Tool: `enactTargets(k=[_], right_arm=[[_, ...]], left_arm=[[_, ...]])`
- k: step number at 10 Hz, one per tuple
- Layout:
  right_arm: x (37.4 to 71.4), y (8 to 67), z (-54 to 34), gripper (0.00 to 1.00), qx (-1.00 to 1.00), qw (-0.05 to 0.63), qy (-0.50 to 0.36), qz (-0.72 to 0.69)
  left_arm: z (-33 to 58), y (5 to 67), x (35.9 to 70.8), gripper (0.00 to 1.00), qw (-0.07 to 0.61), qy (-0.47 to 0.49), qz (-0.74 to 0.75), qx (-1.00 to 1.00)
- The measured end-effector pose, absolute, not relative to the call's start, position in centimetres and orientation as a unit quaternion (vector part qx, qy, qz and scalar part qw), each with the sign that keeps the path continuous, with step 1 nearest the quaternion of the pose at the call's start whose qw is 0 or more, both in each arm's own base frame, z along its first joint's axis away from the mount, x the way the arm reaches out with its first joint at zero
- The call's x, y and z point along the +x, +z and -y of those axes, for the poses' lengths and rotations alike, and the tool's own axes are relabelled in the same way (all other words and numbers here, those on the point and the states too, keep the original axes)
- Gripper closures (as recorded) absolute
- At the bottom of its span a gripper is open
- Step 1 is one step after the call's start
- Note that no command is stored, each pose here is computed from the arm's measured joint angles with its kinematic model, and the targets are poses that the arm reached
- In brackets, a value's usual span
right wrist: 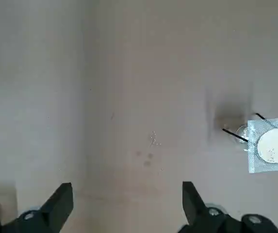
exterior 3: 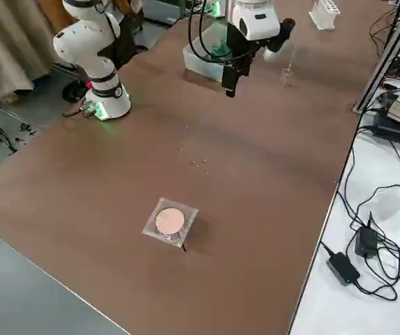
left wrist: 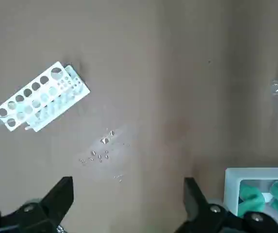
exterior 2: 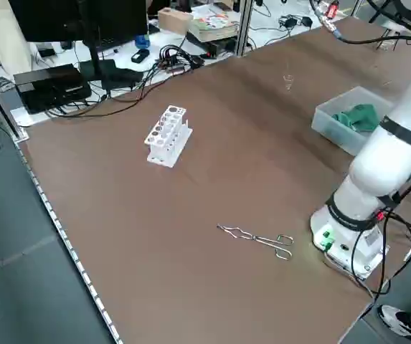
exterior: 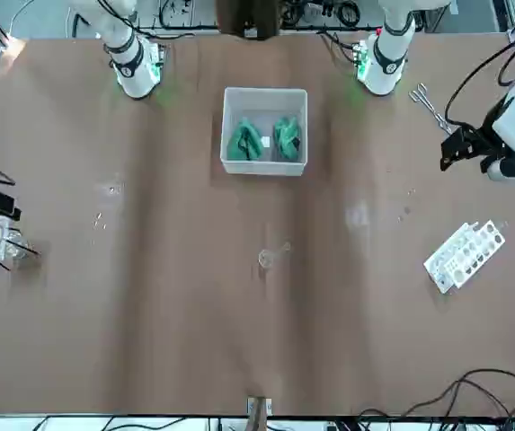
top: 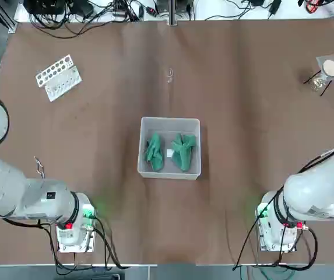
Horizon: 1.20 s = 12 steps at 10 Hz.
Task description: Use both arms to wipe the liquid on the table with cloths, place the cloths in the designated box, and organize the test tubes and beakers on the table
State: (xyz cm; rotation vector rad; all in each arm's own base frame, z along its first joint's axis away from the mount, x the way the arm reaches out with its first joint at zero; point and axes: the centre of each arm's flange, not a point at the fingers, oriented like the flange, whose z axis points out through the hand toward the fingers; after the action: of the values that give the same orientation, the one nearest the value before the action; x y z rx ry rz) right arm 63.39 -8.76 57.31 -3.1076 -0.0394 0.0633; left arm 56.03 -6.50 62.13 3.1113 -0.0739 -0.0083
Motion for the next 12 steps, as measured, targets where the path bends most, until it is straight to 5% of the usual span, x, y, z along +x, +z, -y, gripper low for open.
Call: enactTargets(k=[12], right_arm=[[63.5,57.1,7.9,0.0,-0.999,0.017,0.024,0.02]], left_arm=[[12.4,62.7,53.2,0.0,0.03,-0.049,0.014,0.998]])
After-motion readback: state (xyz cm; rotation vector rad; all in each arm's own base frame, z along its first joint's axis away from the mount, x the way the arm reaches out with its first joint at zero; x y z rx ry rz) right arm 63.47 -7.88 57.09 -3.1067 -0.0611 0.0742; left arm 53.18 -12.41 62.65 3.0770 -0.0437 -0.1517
